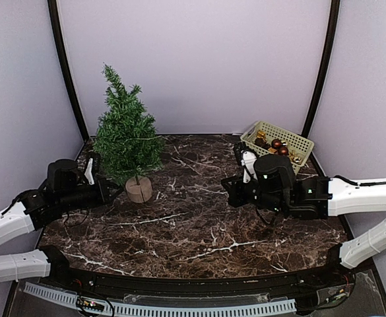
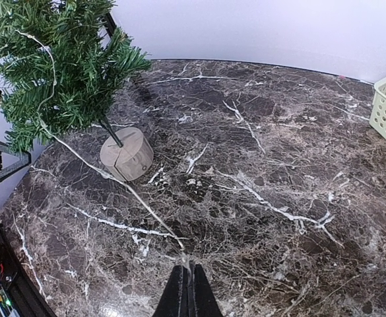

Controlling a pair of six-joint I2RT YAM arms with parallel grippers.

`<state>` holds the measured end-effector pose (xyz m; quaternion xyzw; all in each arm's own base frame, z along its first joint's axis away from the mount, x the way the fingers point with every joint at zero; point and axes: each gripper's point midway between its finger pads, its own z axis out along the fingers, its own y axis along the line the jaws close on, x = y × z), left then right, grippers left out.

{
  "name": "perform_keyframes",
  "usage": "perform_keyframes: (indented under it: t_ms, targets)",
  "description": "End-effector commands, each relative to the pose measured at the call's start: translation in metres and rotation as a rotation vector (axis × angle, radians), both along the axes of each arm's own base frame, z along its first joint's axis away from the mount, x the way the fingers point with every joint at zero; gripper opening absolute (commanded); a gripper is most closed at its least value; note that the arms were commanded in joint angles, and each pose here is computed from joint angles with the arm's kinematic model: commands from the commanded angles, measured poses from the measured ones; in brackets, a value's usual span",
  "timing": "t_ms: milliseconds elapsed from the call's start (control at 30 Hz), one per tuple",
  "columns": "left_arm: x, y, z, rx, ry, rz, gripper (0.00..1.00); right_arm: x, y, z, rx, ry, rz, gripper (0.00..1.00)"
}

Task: Decorate the small christmas tree
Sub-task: Wrap the side of the string light in the gap of the branches.

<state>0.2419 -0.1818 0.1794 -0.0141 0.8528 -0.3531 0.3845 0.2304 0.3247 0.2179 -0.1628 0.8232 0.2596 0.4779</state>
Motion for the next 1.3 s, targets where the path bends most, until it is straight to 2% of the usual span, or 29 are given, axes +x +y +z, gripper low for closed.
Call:
perform_keyframes:
  t_ms: [0, 167, 367, 800, 900, 933, 1067, 1133, 1267]
  targets:
    - [-0.001, 0.018, 0.009, 0.051, -0.044, 0.063, 0.0, 0.006, -0.003, 0.005, 0.021, -0.014, -0.031, 0.0]
    - [0.0, 0.042, 0.002, 0.071, -0.012, 0.097, 0.0, 0.004, -0.004, 0.009, 0.001, -0.013, -0.021, 0.0]
    - [0.018, 0.071, 0.012, 0.073, -0.053, 0.095, 0.0, -0.007, 0.004, 0.024, -0.011, -0.036, 0.036, 0.0]
    - [0.095, 0.122, 0.037, 0.094, -0.111, 0.095, 0.0, -0.038, 0.046, 0.037, -0.031, -0.072, 0.202, 0.0]
    - [0.106, 0.128, 0.047, 0.139, -0.122, 0.099, 0.21, -0.031, 0.046, 0.047, -0.025, -0.079, 0.153, 0.0]
    - [0.106, 0.131, 0.044, 0.16, -0.101, 0.115, 0.34, -0.027, 0.044, 0.054, -0.02, -0.088, 0.131, 0.0]
    - [0.097, 0.154, 0.073, 0.297, -0.15, 0.211, 0.64, -0.015, 0.037, 0.09, -0.003, -0.132, 0.069, 0.0]
    - [0.086, 0.16, 0.093, 0.345, -0.186, 0.242, 0.7, -0.009, 0.035, 0.106, -0.004, -0.151, 0.054, 0.0]
    - [0.068, 0.151, 0.142, 0.342, -0.289, 0.212, 0.73, 0.017, 0.033, 0.13, -0.008, -0.166, 0.038, 0.0]
